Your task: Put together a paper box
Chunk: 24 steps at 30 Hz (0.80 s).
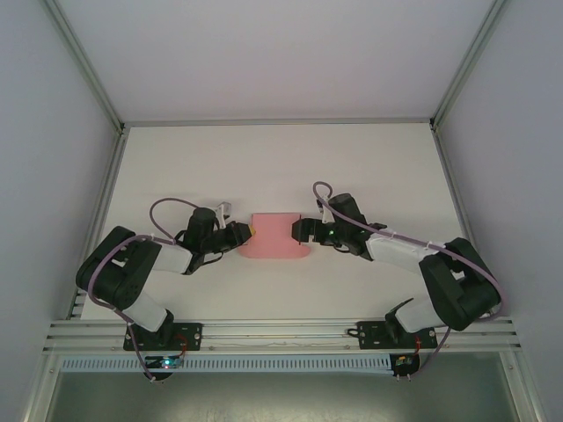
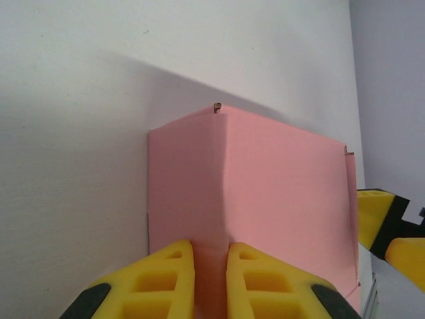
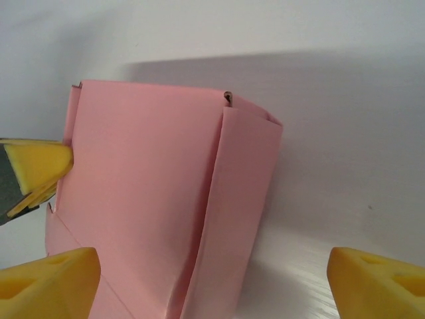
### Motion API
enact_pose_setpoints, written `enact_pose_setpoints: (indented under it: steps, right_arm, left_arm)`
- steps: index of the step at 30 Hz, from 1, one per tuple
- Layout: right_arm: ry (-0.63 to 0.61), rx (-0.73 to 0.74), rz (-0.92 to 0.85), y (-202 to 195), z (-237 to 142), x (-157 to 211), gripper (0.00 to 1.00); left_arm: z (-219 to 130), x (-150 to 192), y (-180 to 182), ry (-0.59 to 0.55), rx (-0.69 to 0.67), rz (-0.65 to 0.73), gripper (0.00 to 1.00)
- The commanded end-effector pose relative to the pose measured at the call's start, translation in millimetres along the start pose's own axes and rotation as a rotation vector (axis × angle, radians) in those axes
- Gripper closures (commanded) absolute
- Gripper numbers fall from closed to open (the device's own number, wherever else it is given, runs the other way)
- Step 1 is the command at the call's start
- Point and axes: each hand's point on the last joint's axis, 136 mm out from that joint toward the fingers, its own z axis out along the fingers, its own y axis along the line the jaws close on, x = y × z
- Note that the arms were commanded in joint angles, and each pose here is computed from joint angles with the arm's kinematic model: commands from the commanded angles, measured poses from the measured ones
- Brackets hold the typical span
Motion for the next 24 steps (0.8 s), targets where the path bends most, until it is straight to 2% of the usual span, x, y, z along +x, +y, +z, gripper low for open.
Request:
enact_pose_setpoints:
  steps: [1, 9, 14, 16, 20, 24]
  right_arm:
    - [-0.003, -0.079, 0.009, 15, 6, -12, 0.14]
    - [0.019, -0.181, 0.047, 27, 24, -16, 0.27]
    - [-0.008, -0.229, 0.058, 38, 21, -24, 0.44]
    - [-0.01, -0.25, 0.061, 43, 19, -25, 0.48]
    - [-0.021, -0.237, 0.064, 42, 16, -26, 0.54]
    - [-0.03, -0.201, 0.061, 37, 12, -25, 0.56]
  left_arm:
    - [-1, 3, 5, 0.009, 0.006, -0.023, 0.94]
    - [-7, 4, 8, -0.007, -0.023, -0.007, 0.94]
    - [-7, 1, 5, -0.012, -0.019, -0.001, 0.93]
    - [-6, 0, 3, -0.011, -0.014, 0.001, 0.9]
    - [-4, -5, -7, -0.006, 0.013, 0.029, 0.81]
    - [-7, -13, -25, -0.009, 0.033, 0.083, 0.64]
